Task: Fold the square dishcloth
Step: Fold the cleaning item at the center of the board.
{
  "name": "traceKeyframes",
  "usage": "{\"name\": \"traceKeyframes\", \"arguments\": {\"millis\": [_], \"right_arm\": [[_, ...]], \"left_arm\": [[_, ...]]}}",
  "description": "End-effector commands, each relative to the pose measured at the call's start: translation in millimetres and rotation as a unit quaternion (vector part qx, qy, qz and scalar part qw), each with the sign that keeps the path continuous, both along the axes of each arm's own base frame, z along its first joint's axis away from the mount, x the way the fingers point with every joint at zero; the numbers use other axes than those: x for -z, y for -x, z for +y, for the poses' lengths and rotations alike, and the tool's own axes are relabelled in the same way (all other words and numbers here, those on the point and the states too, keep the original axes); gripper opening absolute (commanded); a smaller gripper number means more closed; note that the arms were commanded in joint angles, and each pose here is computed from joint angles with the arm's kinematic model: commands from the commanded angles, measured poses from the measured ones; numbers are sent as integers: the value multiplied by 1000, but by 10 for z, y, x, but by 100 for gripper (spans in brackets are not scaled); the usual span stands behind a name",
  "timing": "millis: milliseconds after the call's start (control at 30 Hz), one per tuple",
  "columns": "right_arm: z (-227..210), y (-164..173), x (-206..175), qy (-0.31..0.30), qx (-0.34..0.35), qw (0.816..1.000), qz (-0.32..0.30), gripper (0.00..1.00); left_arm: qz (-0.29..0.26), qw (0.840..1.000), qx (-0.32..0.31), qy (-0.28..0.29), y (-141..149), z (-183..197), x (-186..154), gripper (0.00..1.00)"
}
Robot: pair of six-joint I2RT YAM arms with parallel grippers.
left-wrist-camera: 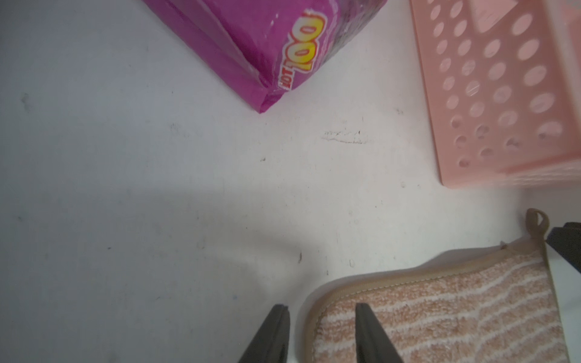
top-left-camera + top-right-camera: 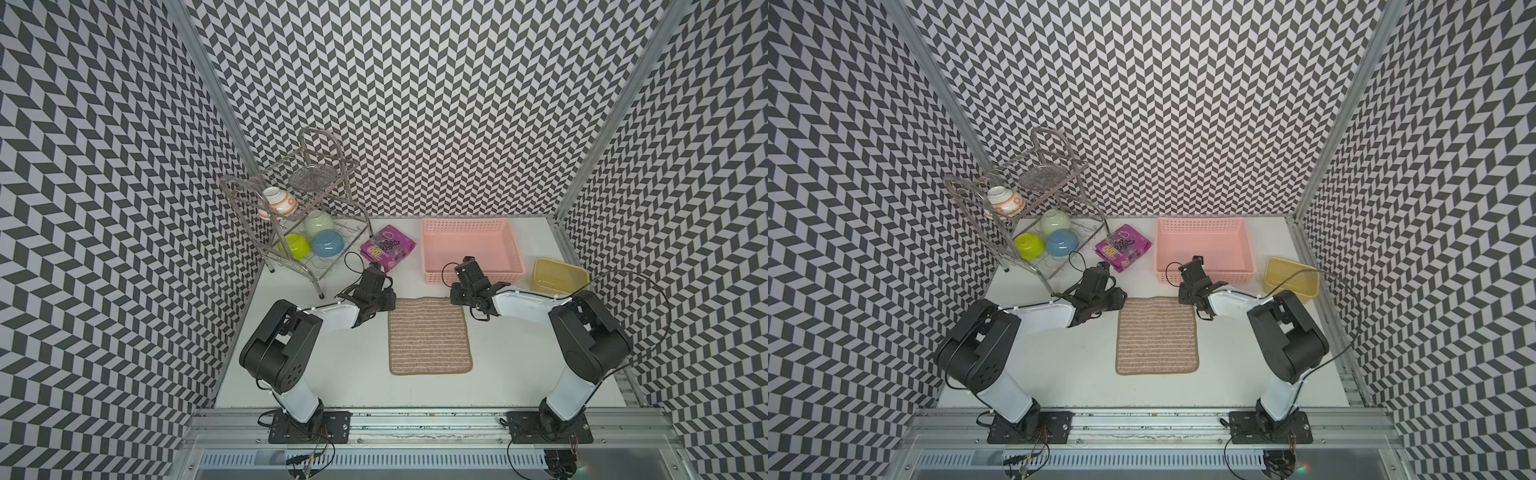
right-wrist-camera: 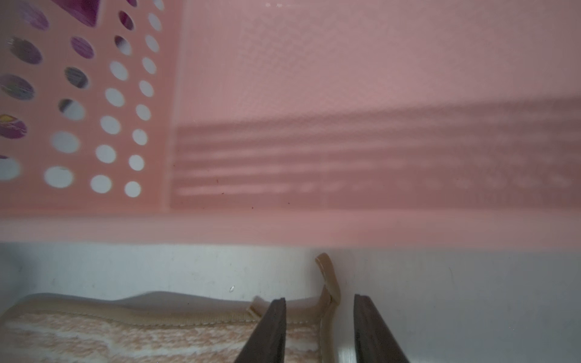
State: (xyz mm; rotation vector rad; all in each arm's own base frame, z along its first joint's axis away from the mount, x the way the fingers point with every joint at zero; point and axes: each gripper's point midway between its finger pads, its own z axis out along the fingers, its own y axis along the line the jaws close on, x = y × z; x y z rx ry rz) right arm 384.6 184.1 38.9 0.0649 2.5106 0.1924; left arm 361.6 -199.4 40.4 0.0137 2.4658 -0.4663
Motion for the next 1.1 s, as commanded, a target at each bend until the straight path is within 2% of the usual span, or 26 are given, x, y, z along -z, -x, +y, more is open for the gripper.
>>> {"name": "traceKeyframes", "arguments": {"millis": [0, 367, 467, 600, 667, 833, 967, 1067], "right_arm": [[74, -201, -93, -8, 1, 1000, -30, 38], [1, -226, 41, 7, 27, 999, -23, 36], [-13, -208, 67, 6, 30, 999, -21, 35], [-16, -191, 92, 4, 31, 999, -20, 32], [-21, -183, 102, 4, 31, 999, -20, 30], [-26, -182, 98, 5, 32, 999, -21, 20], [-25, -185, 76, 3, 32, 999, -24, 19], [-25, -185, 79, 3, 32, 999, -22, 19]], "left_arm": [[17, 999, 18, -21, 32, 6, 90, 38], [31, 999, 26, -22, 38, -33, 210, 30], [34, 999, 30, -19, 64, -44, 214, 30], [33, 999, 36, -19, 105, -36, 184, 38], [34, 999, 37, -20, 131, -20, 169, 39], [38, 998, 31, -38, 166, 42, 195, 35], [44, 997, 35, -43, 185, 27, 250, 32], [47, 997, 40, -47, 211, 24, 267, 32]]}}
